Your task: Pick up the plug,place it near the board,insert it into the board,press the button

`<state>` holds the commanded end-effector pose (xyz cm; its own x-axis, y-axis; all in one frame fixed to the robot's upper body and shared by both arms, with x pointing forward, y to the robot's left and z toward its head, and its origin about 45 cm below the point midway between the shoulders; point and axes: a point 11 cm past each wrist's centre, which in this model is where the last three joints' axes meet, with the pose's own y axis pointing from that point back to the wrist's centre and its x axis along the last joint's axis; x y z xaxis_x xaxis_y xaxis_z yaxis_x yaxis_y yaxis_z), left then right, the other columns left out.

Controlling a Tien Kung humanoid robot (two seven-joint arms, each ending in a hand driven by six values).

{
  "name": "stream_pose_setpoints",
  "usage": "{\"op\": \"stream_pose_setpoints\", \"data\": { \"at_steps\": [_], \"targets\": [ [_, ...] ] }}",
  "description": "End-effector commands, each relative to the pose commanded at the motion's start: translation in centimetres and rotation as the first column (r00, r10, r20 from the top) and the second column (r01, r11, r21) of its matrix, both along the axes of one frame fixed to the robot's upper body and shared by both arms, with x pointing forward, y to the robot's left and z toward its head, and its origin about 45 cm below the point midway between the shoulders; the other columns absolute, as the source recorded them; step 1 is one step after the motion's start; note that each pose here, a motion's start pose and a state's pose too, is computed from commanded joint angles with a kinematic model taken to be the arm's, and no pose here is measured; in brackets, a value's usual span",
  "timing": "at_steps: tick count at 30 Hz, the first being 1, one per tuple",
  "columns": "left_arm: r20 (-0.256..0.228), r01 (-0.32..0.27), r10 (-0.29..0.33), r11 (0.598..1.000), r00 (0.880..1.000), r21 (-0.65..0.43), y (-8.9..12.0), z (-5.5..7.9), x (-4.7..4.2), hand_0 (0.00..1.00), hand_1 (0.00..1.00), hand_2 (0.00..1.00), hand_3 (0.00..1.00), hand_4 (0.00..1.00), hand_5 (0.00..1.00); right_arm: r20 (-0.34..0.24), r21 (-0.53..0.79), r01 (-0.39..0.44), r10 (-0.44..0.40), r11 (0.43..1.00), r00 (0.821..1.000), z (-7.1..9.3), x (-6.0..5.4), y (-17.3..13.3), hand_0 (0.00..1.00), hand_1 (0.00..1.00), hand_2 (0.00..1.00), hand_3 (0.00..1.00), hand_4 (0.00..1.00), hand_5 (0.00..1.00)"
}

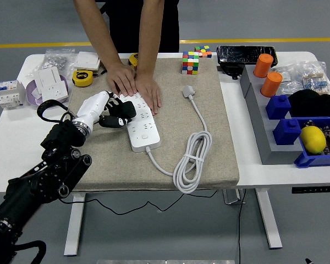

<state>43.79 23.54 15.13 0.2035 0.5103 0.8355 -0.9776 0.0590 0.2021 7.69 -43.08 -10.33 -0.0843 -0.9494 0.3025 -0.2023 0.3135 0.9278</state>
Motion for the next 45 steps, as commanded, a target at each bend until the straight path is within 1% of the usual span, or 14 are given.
{"op": "stream_pose_setpoints", "data": {
  "at_steps": [5,7,10,13,16,19,24,29,33,34,39,40,45],
  "targets": [
    [0.001,0.007,-0.007,1.0,1.0,0.008,0.3,0.5,0.09,0.548,0.529,0.424,0.416,0.541,0.128,0.001,0.0,0.002,-0.002,1.0,1.0,0.0,0.0,0.0,0.878,0.779,0.765,0.786,0.998,0.998],
    [0.007,0.005,-0.005,1.0,1.0,0.015,0.6,0.8,0.1,0.548,0.529,0.424,0.416,0.541,0.128,0.002,0.001,0.004,-0.004,1.0,1.0,0.0,0.0,0.0,0.878,0.779,0.765,0.786,0.998,0.998],
    [0.005,-0.004,0.004,1.0,1.0,0.02,1.3,0.8,0.06,0.549,0.539,0.43,0.419,0.544,0.132,0.002,0.002,0.007,-0.007,1.0,1.0,0.0,0.0,0.1,0.878,0.778,0.765,0.786,0.998,0.998],
    [-0.002,-0.019,0.019,0.999,1.0,0.025,2.2,0.6,-0.04,0.549,0.539,0.43,0.419,0.544,0.132,0.001,0.002,0.009,-0.009,1.0,1.0,0.0,-0.1,0.1,0.878,0.778,0.765,0.786,0.998,0.998],
    [-0.017,-0.037,0.038,0.999,0.999,0.037,3.2,0.1,-0.26,0.551,0.545,0.435,0.427,0.551,0.133,-0.001,0.001,0.011,-0.011,1.0,1.0,-0.1,-0.2,0.1,0.878,0.779,0.766,0.786,0.998,0.998],
    [-0.027,-0.047,0.048,0.998,0.998,0.042,3.8,-0.3,-0.48,0.551,0.545,0.435,0.427,0.551,0.133,-0.001,0.002,0.011,-0.011,1.0,1.0,-0.1,-0.2,0.1,0.878,0.779,0.766,0.786,0.998,0.998],
    [-0.042,-0.051,0.053,0.998,0.998,0.035,4.0,-0.8,-0.81,0.555,0.548,0.442,0.435,0.556,0.135,0.003,0.003,0.009,-0.009,1.0,1.0,-0.1,-0.1,0.2,0.877,0.778,0.765,0.786,0.998,0.998],
    [-0.052,-0.053,0.054,0.998,0.997,0.024,4.2,-1.1,-1.04,0.559,0.552,0.451,0.441,0.558,0.14,0.0,0.003,0.008,-0.008,1.0,1.0,-0.1,-0.2,0.1,0.877,0.778,0.765,0.786,0.998,0.998],
    [-0.086,-0.053,0.051,0.998,0.995,-0.019,4.4,-1.6,-1.24,0.559,0.552,0.451,0.441,0.558,0.14,-0.003,0.001,0.009,-0.009,1.0,1.0,-0.1,-0.2,0.1,0.877,0.778,0.765,0.786,0.998,0.998],
    [-0.097,-0.051,0.048,0.998,0.994,-0.024,4.4,-1.7,-1.29,0.689,0.712,0.562,0.522,0.858,0.258,-0.003,0.001,0.009,-0.009,1.0,1.0,-0.1,-0.3,0.1,0.877,0.778,0.764,0.786,0.998,0.998],
    [-0.123,-0.051,0.044,0.997,0.991,-0.053,4.5,-2.0,-1.45,0.689,0.712,0.562,0.522,0.858,0.258,-0.003,0.002,0.007,-0.007,1.0,1.0,-0.1,-0.2,0.1,0.877,0.778,0.764,0.786,0.998,0.998],
    [-0.127,-0.051,0.043,0.997,0.991,-0.058,4.5,-2.1,-1.48,0.858,0.896,0.763,0.606,0.998,0.445,-0.003,0.002,0.007,-0.007,1.0,1.0,-0.1,-0.2,0.1,0.877,0.778,0.764,0.786,0.998,0.998],
    [-0.148,-0.053,0.04,0.995,0.988,-0.083,4.7,-2.1,-1.59,0.858,0.896,0.763,0.606,0.998,0.445,-0.003,0.004,0.006,-0.006,1.0,1.0,-0.1,-0.3,0.2,0.877,0.778,0.764,0.786,0.998,0.998]
  ]
}}
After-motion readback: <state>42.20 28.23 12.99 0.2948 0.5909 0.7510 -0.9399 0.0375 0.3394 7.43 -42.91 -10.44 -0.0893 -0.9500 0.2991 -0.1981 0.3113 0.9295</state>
